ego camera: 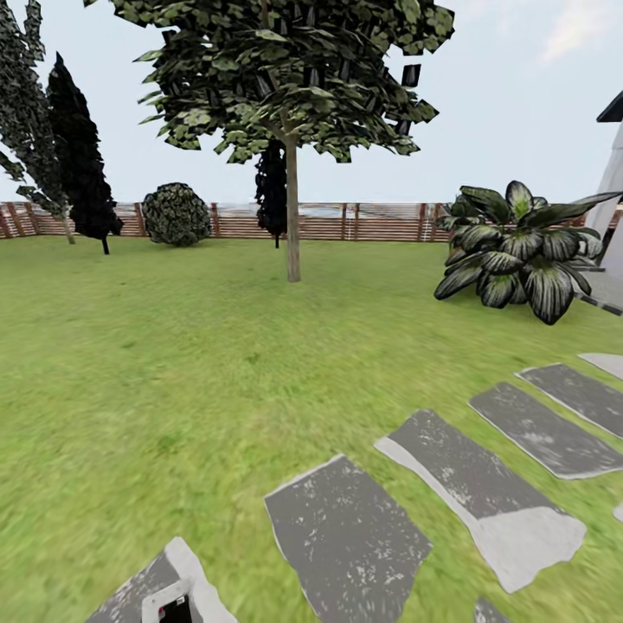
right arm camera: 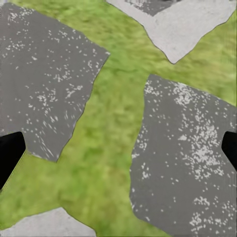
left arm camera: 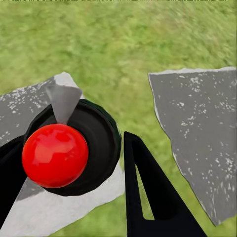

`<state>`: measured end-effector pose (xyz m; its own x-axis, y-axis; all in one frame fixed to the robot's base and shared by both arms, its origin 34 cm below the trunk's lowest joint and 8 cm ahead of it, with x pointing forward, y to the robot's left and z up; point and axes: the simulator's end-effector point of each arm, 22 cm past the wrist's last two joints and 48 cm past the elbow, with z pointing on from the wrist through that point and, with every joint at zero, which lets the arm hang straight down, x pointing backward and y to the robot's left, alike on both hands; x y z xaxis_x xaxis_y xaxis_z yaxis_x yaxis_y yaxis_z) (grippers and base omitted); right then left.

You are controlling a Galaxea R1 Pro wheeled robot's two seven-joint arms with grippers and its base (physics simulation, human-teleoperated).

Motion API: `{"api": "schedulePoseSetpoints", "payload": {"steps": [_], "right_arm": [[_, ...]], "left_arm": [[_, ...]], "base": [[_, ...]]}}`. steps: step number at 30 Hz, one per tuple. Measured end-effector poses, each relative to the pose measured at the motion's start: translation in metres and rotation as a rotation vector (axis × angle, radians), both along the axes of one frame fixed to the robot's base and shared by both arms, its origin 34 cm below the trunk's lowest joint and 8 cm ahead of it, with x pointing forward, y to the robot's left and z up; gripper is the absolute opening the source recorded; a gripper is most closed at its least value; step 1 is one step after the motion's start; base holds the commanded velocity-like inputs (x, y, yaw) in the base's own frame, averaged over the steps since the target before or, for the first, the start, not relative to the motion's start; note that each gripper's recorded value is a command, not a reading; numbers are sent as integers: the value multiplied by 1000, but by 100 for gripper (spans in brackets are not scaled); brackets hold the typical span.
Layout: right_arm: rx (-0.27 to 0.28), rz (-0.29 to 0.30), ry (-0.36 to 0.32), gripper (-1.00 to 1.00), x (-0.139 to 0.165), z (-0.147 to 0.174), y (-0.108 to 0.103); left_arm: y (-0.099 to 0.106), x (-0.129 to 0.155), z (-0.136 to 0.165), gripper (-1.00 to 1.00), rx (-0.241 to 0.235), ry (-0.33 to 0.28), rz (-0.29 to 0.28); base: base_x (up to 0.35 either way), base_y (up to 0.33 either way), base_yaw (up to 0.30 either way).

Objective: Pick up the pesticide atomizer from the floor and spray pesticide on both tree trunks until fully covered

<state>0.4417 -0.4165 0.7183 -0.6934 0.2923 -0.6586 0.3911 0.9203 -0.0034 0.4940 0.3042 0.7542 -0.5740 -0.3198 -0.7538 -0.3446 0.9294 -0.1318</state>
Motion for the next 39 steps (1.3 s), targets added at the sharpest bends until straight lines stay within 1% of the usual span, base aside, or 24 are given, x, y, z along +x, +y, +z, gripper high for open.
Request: {"api": "schedulePoseSetpoints", "payload": {"steps": [39], "right_arm": [[2,1,0,100,-1,0,1]], "left_arm": [[0,0,1,-100,1,-1,1]], "base": [[334,0,0]]}}
